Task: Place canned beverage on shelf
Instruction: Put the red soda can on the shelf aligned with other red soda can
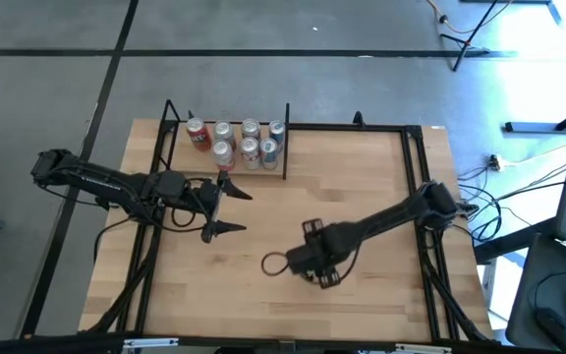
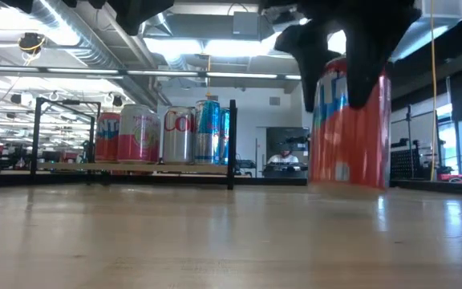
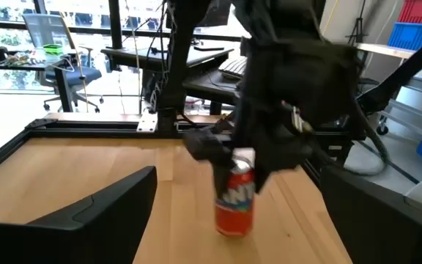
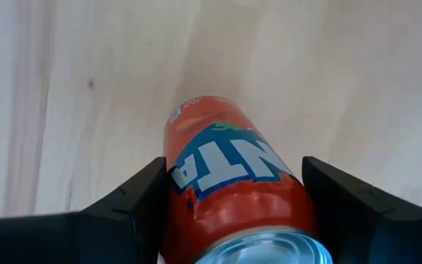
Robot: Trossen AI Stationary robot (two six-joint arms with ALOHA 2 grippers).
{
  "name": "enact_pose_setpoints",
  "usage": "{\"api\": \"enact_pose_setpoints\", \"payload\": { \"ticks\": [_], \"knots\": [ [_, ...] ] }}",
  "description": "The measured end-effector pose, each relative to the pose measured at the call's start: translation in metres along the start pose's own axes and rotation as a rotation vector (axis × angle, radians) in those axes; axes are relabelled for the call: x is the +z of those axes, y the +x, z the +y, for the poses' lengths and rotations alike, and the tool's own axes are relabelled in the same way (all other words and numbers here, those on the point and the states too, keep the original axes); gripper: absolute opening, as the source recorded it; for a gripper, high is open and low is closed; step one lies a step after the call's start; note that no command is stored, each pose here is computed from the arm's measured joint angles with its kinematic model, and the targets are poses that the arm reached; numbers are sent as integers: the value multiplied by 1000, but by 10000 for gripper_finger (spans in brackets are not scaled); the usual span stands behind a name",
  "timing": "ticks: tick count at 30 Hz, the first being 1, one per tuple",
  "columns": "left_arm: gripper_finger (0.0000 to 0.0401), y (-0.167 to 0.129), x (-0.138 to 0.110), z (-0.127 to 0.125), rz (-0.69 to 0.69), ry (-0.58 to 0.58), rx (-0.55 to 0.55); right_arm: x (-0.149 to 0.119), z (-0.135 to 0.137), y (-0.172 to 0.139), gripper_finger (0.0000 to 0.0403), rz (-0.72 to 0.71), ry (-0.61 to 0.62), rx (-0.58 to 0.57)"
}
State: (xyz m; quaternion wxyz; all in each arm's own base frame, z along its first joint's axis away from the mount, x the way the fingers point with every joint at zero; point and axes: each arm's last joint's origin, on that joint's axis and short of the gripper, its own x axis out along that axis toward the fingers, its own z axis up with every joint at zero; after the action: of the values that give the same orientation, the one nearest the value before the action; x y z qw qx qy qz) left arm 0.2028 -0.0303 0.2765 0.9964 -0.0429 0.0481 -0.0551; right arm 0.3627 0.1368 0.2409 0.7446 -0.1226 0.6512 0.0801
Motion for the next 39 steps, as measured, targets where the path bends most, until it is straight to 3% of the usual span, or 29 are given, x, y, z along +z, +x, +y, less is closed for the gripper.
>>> {"api": "enact_pose_setpoints", "payload": {
  "ticks": [8, 17, 22, 29, 34, 39],
  "knots": [
    [367, 0, 0, 0, 0, -1, 0, 15, 19, 18, 254, 38, -104, -43],
    [367, 0, 0, 0, 0, -1, 0, 24, 16, 4, 388, -17, -29, -46],
    [367, 0, 0, 0, 0, -5, 0, 24, 15, -19, 374, -24, -8, -27],
    [367, 0, 0, 0, 0, -7, 0, 13, 14, -60, 357, -129, 149, -48],
    [367, 0, 0, 0, 0, -8, 0, -3, 22, -64, 359, -152, 223, -131],
    [367, 0, 0, 0, 0, -8, 0, -22, 32, -60, 360, -198, 261, -126]
  ]
}}
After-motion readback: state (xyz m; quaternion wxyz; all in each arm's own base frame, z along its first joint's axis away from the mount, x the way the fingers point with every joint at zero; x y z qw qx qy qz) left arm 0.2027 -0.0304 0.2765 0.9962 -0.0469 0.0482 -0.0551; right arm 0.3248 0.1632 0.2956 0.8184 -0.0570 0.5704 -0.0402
